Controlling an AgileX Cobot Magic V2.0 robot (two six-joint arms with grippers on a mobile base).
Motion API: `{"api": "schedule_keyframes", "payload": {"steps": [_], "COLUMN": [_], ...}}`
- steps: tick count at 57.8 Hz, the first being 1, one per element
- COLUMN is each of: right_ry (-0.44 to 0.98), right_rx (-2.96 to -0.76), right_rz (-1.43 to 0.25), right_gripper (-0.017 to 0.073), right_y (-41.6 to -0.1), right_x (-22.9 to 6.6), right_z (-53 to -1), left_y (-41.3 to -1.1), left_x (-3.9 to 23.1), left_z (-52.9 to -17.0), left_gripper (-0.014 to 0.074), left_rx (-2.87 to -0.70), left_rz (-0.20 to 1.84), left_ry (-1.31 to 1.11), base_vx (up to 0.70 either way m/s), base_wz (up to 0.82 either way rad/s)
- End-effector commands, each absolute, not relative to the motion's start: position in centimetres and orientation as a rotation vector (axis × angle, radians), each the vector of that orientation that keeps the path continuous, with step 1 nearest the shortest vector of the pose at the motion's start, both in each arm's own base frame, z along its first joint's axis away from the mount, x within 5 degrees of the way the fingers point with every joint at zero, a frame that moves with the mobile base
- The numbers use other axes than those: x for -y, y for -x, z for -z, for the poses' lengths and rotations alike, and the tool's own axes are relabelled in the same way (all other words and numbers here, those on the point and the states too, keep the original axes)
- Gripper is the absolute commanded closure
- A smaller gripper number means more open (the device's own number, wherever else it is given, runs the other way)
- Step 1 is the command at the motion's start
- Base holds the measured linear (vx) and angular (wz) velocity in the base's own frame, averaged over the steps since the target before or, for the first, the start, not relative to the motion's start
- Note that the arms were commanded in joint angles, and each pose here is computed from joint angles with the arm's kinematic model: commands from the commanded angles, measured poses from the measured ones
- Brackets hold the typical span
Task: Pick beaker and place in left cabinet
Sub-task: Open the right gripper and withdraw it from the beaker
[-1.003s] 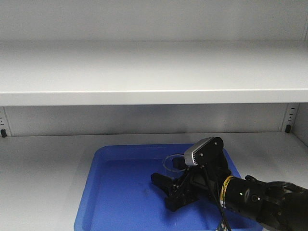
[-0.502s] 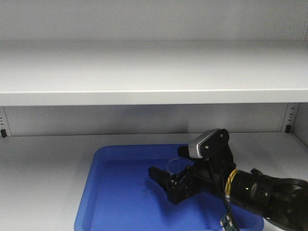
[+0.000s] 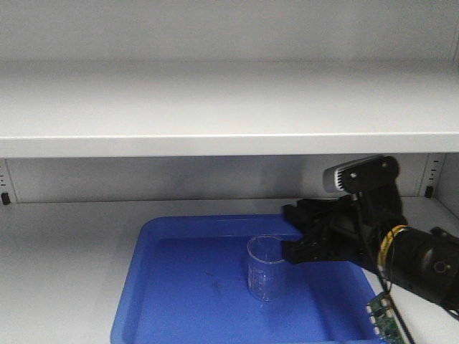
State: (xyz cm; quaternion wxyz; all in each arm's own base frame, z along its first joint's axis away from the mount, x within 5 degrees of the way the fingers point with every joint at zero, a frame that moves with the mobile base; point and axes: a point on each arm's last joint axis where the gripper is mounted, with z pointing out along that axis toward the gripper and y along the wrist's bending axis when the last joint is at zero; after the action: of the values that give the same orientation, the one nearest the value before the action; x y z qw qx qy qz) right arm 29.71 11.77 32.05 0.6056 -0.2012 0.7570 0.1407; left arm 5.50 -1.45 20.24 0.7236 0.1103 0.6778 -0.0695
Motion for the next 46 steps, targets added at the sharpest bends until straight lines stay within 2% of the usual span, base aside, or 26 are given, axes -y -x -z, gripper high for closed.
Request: {"api": "schedule_keyframes", "payload": {"steps": [1,12,24,34,46], "right_ry": [0.386,0.373,0.363,0.324,0.308], "right_rx": [-1.710,-1.735,-1.761,-1.726,-1.673], "right_rz": [-0.298,-0.274,-0.255,-0.219,-0.216], "right_gripper": [0.0573,0.0568,0.0565,0.0565,0.0565], "right_y": [-28.7,-26.1,-21.0,-16.5,-13.4], "right_x": [-10.8,-9.6,-7.7,-5.7,-4.5], "right_z": [-35.0,-34.3,-32.1,-31.5,-30.5], "left_y": [-5.4,-5.4,-5.4,-5.4,-5.4], "left_x": [1.4,1.4,1.4,1.4,1.4], "left_z": [-20.5,-20.5,-20.5,-20.5,-20.5], "left_gripper": [0.0592,0.0592,0.0592,0.0592,0.0592], "left_rx": [-1.413,-1.413,-1.413,-1.413,-1.413], "left_rz": [0.168,0.168,0.168,0.168,0.168], "left_ry": [-0.223,-0.223,-0.223,-0.223,-0.223], "base_vx": [0.00,0.00,0.00,0.00,0.00], "base_wz": [0.00,0.00,0.00,0.00,0.00]}}
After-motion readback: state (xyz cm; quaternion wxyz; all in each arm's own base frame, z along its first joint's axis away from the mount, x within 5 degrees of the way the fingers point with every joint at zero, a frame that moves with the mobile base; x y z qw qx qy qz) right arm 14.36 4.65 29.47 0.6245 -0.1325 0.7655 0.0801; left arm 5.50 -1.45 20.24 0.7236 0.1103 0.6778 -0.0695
